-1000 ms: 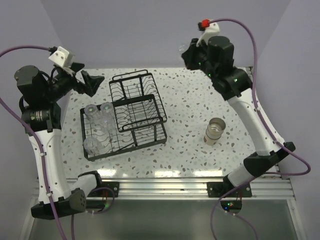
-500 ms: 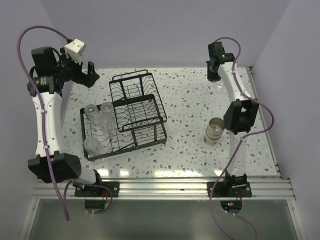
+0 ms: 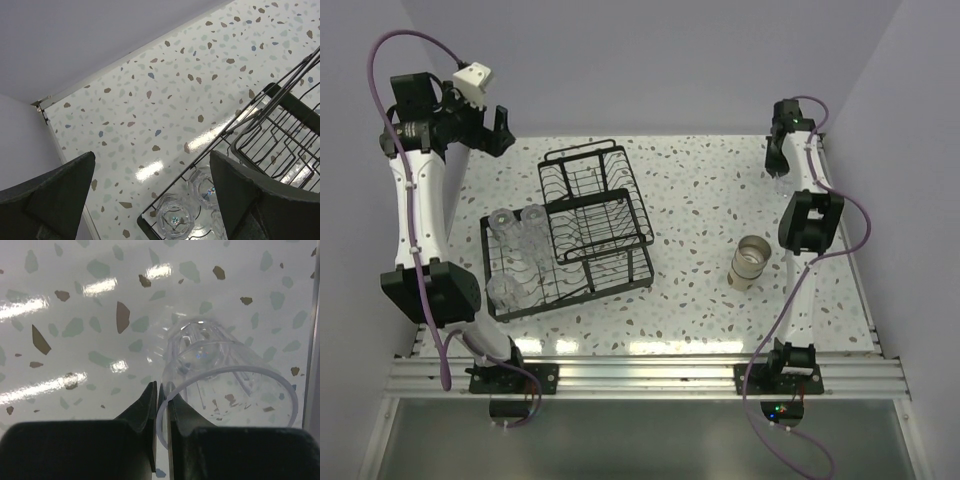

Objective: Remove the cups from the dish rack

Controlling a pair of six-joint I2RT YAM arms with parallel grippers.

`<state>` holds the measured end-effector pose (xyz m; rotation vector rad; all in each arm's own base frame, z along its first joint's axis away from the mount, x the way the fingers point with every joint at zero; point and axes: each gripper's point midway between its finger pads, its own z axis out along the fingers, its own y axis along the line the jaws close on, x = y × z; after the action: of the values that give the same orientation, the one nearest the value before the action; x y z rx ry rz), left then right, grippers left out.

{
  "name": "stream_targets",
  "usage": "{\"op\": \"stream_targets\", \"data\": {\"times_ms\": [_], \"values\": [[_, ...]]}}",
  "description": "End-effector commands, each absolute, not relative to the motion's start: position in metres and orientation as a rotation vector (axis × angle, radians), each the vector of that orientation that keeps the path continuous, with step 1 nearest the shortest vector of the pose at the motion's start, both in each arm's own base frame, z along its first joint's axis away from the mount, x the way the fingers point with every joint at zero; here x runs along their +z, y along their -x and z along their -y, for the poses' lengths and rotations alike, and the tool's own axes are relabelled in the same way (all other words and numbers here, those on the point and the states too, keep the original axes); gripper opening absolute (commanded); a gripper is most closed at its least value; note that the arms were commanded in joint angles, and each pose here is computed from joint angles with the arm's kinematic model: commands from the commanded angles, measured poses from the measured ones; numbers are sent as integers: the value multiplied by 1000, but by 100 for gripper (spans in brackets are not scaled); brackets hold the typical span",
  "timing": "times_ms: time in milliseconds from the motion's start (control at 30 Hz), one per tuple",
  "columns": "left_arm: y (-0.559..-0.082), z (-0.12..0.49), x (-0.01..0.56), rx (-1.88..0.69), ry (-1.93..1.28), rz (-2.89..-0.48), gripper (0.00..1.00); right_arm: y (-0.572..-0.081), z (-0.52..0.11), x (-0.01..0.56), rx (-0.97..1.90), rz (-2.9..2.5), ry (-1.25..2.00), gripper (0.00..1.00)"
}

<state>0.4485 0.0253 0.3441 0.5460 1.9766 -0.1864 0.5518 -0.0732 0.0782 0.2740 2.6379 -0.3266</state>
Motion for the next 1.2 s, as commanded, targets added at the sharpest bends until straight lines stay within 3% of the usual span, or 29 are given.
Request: {"op": "stream_targets", "data": {"times_ms": [0,200,233,300,333,567,800,967,1167], "values": [[-456,-26,351,-176,-544,-1954,100,-574,72,91,-263,-2566,-236,0],[-462,-26,351,-190,-532,-1947,100,-569,70,73,-230,-2612,-234,0],[-462,-26,350,-189,-530,-1950,100,-569,72,75,-239,-2608,-236,15],[-462,-27,351,-189,-522,-1951,100,-569,73,84,-249,-2591,-227,29],[-462,-26,352,-186,-524,-1949,100,-570,74,89,-255,-2581,-227,43],[-458,-27,356,-160,-554,-1935,100,-567,81,127,-302,-2514,-241,74],[-428,-57,324,-37,-544,-2068,100,-558,59,182,-217,-2414,-325,85],[-381,-83,288,140,-595,-2191,100,-547,47,223,-214,-2312,-352,86],[-342,-73,221,68,-645,-2317,100,-543,26,242,-190,-2291,-274,87]]}}
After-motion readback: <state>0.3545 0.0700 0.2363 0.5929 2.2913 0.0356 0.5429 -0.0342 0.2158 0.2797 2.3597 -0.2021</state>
